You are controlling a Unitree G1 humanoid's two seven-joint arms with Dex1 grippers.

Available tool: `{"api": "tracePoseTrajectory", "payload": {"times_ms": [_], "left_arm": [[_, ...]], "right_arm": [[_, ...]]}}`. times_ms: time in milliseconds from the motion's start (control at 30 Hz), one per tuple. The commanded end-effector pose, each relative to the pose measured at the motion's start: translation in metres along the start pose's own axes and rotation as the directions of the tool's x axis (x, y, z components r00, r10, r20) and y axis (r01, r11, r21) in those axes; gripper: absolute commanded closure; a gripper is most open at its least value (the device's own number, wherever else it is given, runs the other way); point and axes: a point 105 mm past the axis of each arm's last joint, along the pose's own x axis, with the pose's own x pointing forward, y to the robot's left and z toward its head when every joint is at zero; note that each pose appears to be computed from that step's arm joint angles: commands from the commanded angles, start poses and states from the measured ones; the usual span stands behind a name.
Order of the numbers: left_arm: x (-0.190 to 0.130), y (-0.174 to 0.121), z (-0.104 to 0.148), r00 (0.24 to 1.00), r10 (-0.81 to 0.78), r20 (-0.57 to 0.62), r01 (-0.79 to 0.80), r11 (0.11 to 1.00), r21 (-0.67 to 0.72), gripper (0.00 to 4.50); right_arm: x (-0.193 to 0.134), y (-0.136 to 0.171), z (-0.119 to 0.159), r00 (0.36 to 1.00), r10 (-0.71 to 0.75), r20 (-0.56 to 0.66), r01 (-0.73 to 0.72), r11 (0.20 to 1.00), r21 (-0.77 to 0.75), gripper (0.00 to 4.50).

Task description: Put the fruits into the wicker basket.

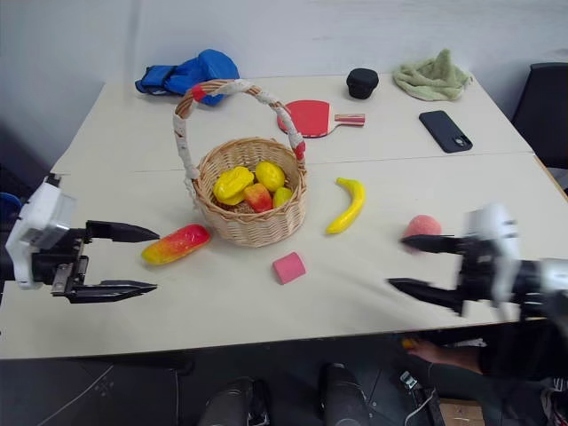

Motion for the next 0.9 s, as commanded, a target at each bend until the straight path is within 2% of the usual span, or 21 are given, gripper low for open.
{"api": "tracePoseTrajectory", "payload": {"times_ms": [33,100,167,467,667,767,900], "left_arm": [[0.005,-0.004,0.008,0.998,-0.057,-0.014,0.057,0.997,0.047,0.08],[0.008,-0.003,0.01,0.998,-0.069,-0.016,0.069,0.996,0.055,0.08],[0.01,-0.002,0.011,0.997,-0.076,-0.017,0.077,0.995,0.06,0.08],[0.016,0.003,0.012,0.998,-0.055,-0.001,0.055,0.995,0.085,0.08],[0.016,0.003,0.012,0.999,-0.032,0.0,0.032,0.995,0.09,0.08],[0.016,0.004,0.012,1.0,-0.026,0.0,0.025,0.995,0.095,0.0],[0.02,0.005,0.015,0.999,-0.033,0.017,0.032,0.994,0.104,0.0]], "right_arm": [[0.044,0.0,-0.005,0.999,-0.025,-0.021,0.022,0.993,-0.12,0.07],[0.08,-0.004,-0.011,0.999,-0.03,-0.018,0.026,0.985,-0.17,0.07],[0.1,-0.006,-0.014,1.0,-0.008,-0.019,0.004,0.98,-0.2,0.07],[0.154,-0.014,-0.017,0.993,0.108,-0.05,-0.117,0.961,-0.252,0.07],[0.17,-0.001,-0.024,0.966,0.241,-0.093,-0.257,0.941,-0.22,0.07],[0.172,-0.005,-0.029,0.967,0.235,-0.098,-0.251,0.948,-0.197,0.6],[0.162,-0.006,-0.02,0.973,0.231,-0.012,-0.23,0.961,-0.152,1.72]]}}
